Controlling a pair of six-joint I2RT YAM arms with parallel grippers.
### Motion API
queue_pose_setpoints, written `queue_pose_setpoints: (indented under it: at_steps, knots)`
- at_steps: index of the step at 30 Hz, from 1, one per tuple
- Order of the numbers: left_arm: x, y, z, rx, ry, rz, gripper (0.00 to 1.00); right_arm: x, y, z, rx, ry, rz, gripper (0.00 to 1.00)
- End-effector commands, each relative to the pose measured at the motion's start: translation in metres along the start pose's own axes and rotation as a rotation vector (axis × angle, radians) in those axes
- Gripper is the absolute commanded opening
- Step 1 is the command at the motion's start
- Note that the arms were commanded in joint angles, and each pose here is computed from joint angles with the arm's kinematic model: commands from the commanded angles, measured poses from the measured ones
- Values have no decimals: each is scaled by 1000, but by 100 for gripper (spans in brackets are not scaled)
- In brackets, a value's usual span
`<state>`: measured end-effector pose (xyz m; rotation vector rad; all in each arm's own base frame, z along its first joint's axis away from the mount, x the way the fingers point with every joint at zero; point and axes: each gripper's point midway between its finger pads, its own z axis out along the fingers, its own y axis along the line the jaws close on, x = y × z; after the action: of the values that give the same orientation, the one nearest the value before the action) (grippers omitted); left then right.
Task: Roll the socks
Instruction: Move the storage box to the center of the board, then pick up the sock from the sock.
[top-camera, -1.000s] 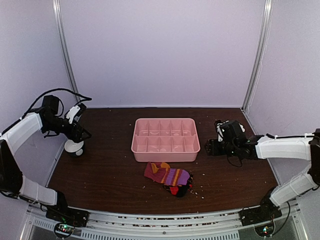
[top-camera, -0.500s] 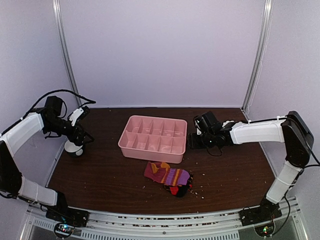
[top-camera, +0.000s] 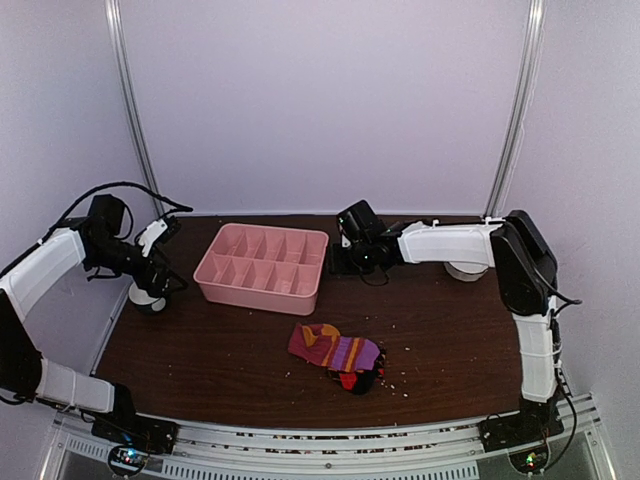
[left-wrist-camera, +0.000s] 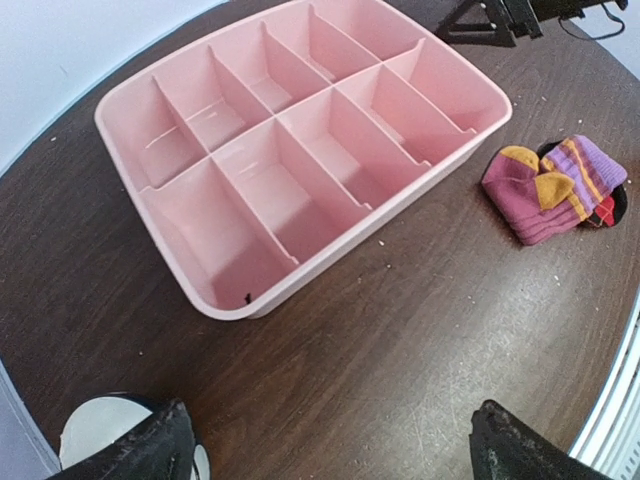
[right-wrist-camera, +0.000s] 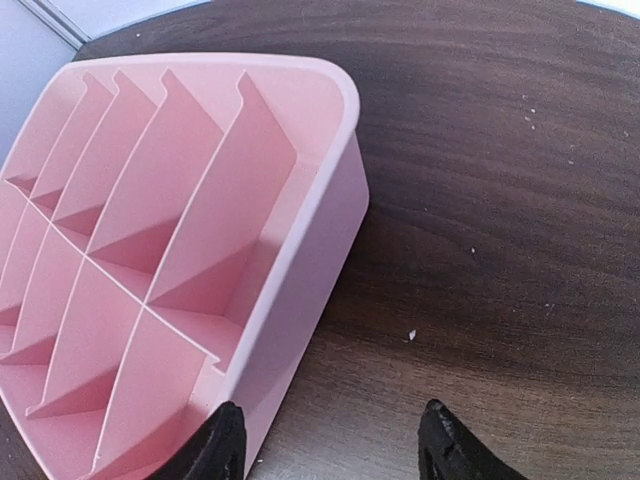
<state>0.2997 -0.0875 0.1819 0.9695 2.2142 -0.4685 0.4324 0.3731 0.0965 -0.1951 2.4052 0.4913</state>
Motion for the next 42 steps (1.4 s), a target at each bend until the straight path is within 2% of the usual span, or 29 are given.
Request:
queue_pose_setpoints:
  at_steps: [1,6,10,13,16,19,26,29,36,39,40,42]
  knots:
    - [2,-17,4,65,8,35,98,-22,5,-26,23,-48,-27,61]
    - [3,-36,11,132,37,90,98,2,-12,-73,58,-89,-79,64]
    - [3,-71,32,220,108,208,98,65,-14,-105,65,-44,-168,64]
    - [-4,-94,47,273,154,292,98,108,4,-119,-22,-30,-221,64]
    - [-15,-106,53,330,157,285,98,135,33,-123,-116,7,-292,63]
    - [-19,-109,53,349,145,262,98,145,71,-121,-204,37,-369,62]
    - [11,-111,43,311,214,290,98,152,114,-99,-314,89,-428,59]
    - [18,-110,38,294,242,295,98,155,124,-88,-335,105,-434,52]
    - [17,-105,25,226,232,333,98,158,119,-68,-291,130,-445,26]
    - [15,-104,24,212,229,340,98,147,115,-73,-281,119,-445,4]
    - [15,-103,23,209,229,341,98,141,114,-76,-277,111,-447,0]
    - [15,-103,24,209,232,340,98,127,110,-85,-266,85,-451,0]
